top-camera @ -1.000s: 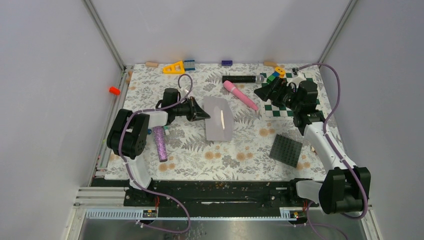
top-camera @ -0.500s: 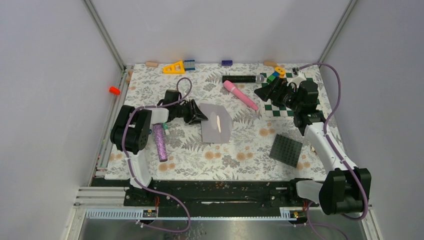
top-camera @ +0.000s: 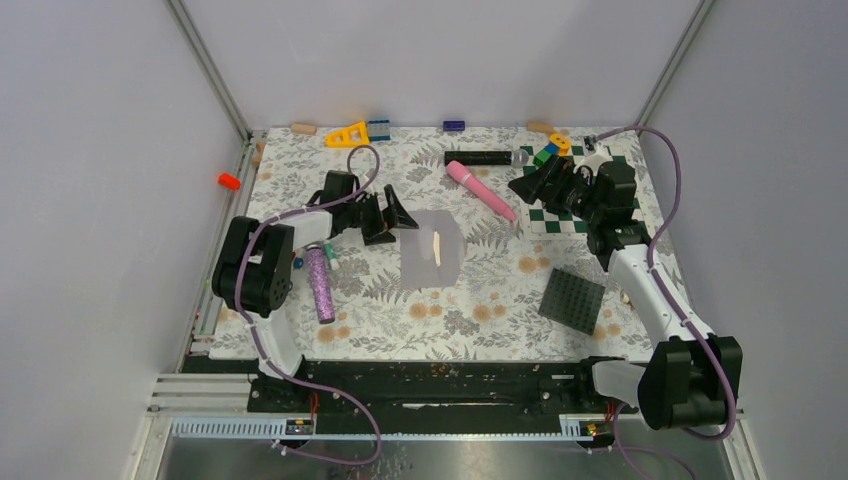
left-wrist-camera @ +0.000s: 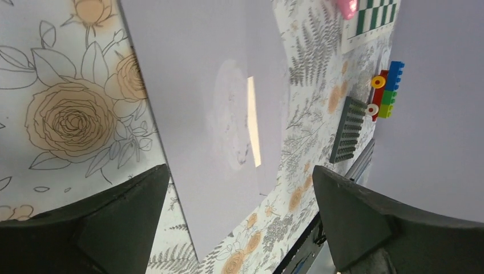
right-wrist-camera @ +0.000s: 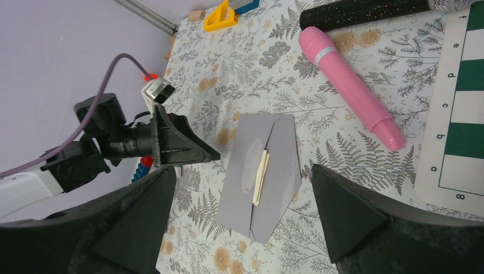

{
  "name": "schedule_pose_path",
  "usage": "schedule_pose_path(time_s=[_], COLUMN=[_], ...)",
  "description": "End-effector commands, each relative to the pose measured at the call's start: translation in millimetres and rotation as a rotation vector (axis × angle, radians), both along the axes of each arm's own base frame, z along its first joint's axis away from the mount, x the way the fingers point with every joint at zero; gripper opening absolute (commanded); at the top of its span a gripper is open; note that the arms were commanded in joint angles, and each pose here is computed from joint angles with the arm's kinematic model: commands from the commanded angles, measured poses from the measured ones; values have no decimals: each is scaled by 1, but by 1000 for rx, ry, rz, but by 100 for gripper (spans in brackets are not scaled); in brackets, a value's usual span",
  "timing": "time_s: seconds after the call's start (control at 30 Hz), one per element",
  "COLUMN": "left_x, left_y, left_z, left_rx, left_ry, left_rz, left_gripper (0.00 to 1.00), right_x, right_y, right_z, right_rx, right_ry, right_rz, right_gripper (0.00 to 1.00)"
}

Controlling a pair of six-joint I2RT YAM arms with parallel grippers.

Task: Place the letter into the envelope and seal it
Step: Place the envelope at the center of the board.

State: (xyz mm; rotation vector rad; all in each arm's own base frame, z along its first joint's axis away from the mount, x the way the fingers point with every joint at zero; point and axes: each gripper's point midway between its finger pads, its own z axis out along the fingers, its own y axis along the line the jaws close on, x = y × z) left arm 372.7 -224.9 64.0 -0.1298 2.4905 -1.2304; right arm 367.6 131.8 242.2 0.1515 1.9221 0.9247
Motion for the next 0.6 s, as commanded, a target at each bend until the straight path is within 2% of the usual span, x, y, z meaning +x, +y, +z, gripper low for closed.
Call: schedule_pose_path(time_s=[0.0,0.2,0.37,0.57], left_x=[16,18,10,-12], left_y=[7,23,58,131], left_z=[66,149,218,248], left_rx=[7,26,157,234], left_ry=[-204,-454,-692,-764], left_rz=[7,-15,-24,93], left_gripper=[99,99,99,99], right_x=[1,-1,-11,-15], right_y=[0,11,49,116], right_z=[21,28,31,30], right_rx=[-12,-29,-146,-287], right_ry=[-53,-48,-51,0], right_rz=[16,53,171,368], right_gripper=[95,94,94,94])
